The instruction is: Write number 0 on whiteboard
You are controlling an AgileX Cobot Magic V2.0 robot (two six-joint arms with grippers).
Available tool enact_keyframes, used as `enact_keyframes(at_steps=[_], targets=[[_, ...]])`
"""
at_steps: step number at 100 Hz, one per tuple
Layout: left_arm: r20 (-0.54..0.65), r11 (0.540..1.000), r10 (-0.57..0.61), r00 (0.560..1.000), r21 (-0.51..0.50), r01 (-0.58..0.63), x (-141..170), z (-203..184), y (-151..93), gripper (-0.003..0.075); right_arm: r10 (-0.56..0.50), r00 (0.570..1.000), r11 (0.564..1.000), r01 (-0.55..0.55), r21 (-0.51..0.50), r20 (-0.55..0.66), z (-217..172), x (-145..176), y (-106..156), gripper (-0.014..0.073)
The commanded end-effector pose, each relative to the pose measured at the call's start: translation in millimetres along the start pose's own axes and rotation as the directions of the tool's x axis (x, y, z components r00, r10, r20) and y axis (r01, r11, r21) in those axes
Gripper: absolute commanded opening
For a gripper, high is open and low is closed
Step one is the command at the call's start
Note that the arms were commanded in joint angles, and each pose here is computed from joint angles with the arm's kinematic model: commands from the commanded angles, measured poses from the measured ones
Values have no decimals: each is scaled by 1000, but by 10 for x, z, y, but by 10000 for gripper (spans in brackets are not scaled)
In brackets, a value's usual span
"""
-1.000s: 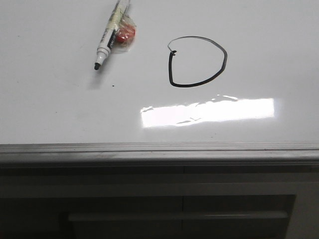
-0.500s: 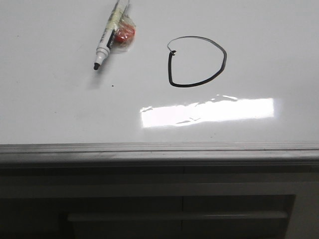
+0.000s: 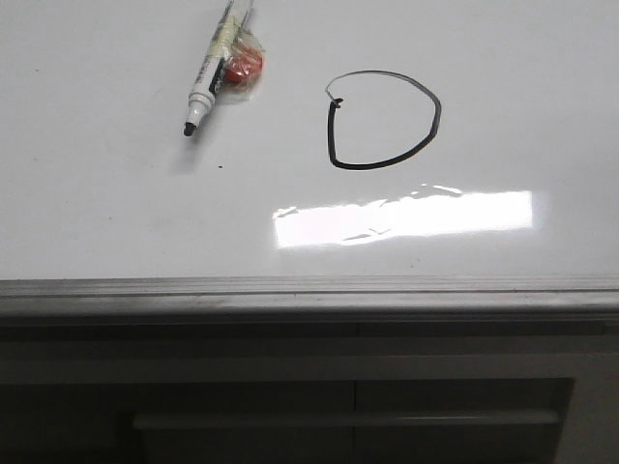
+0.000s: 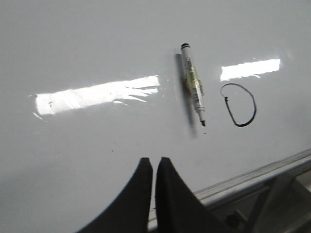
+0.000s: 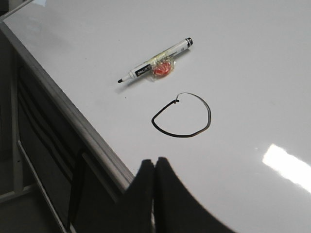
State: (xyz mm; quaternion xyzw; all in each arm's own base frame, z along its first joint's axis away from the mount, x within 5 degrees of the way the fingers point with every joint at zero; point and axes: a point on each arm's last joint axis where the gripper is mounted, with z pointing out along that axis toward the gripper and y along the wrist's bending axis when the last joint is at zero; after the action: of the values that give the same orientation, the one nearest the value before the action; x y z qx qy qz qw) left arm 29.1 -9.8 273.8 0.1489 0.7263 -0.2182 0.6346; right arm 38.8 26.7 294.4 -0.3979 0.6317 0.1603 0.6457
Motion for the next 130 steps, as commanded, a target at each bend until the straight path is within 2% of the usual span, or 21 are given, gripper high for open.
enact_keyframes(at_steps=[1,10,20,35,45,54,66,130], targets=[[163,996,86,983,12,-89,-9,81,-31,-20,-14,996,1000,12,16,89,-18,-137,-29,-69],[247,989,143,958,-9,-146,187,193,-35,-20,-14,996,1000,12,16,89,-18,-137,-29,-69],[255,993,97,962,-90,-76,421,282,47,-20,-14,996,1000,12,16,89,-18,-137,-29,-69],[179,978,82,980,-204,-45,677,324,147,-20,-14,996,1000,12,16,89,-18,-137,-29,-69],[30,969,51,998,-245,-42,821,320,174,-20,-14,996,1000,12,16,89,-18,-137,-29,-69],[-88,963,13,996,-266,-36,932,314,188,-20,-14,996,1000,12,16,89,-18,-137,-29,-69],[-78,964,-51,996,-264,29,940,316,177,-20,-14,996,1000,12,16,89,-18,-137,-29,-69],[-78,964,-51,996,-264,29,940,316,177,-20,-14,996,1000,12,16,87,-18,-135,-30,-69]])
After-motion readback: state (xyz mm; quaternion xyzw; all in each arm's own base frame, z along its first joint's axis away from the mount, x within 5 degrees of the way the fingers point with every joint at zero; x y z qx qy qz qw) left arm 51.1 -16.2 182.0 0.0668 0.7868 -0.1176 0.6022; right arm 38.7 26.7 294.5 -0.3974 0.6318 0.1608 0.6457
